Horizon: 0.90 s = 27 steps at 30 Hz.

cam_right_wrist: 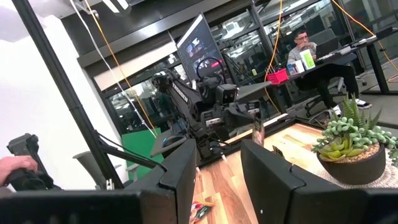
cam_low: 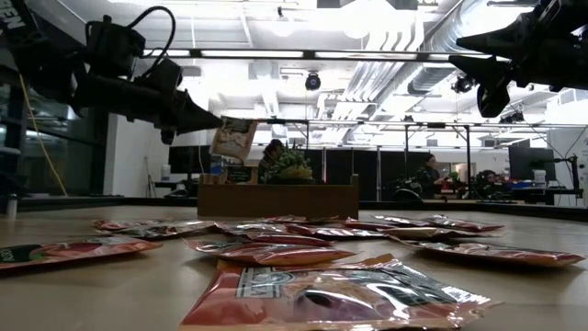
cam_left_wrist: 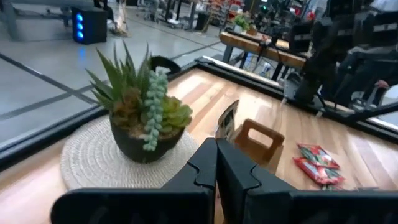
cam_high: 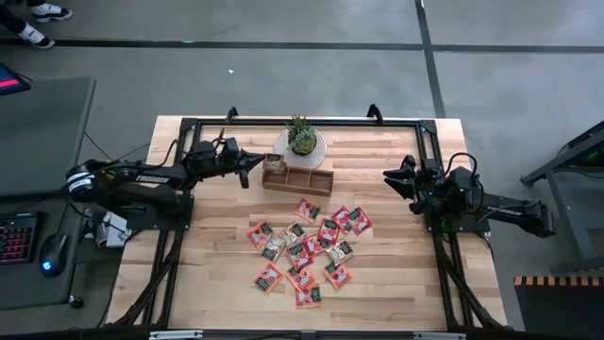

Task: Pick & Place Tea
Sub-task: Put the brown tea bag into the left section of the wooden organizer

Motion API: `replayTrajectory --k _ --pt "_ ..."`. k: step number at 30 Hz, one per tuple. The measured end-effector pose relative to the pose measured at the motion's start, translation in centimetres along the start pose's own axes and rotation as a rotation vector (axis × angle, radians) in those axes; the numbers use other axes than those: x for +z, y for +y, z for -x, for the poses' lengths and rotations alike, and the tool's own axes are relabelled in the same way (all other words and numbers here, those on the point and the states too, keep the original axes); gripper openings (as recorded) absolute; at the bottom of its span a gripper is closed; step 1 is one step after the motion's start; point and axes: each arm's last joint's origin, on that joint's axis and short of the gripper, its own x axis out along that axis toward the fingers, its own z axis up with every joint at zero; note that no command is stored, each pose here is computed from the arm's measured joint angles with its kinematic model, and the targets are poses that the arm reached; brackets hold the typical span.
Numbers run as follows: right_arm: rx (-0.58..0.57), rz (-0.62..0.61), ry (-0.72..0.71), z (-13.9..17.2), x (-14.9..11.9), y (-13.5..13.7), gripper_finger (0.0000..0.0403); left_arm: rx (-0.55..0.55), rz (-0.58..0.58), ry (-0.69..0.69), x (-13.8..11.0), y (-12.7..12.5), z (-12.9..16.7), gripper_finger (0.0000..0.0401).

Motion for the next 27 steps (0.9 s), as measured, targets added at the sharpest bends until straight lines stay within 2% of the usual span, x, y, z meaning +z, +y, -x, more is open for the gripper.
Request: replayTrajectory --k 7,27 --pt "-0.001 0.000 0.001 0.0 0.0 0.0 0.0124 -0.019 0.024 -0.038 -0.6 0.3 -1.0 0.0000" --pt "0.000 0.000 0.001 0.0 0.0 0.0 0.0124 0.037 0.050 0.077 -3.8 1.3 -2.4 0.0000"
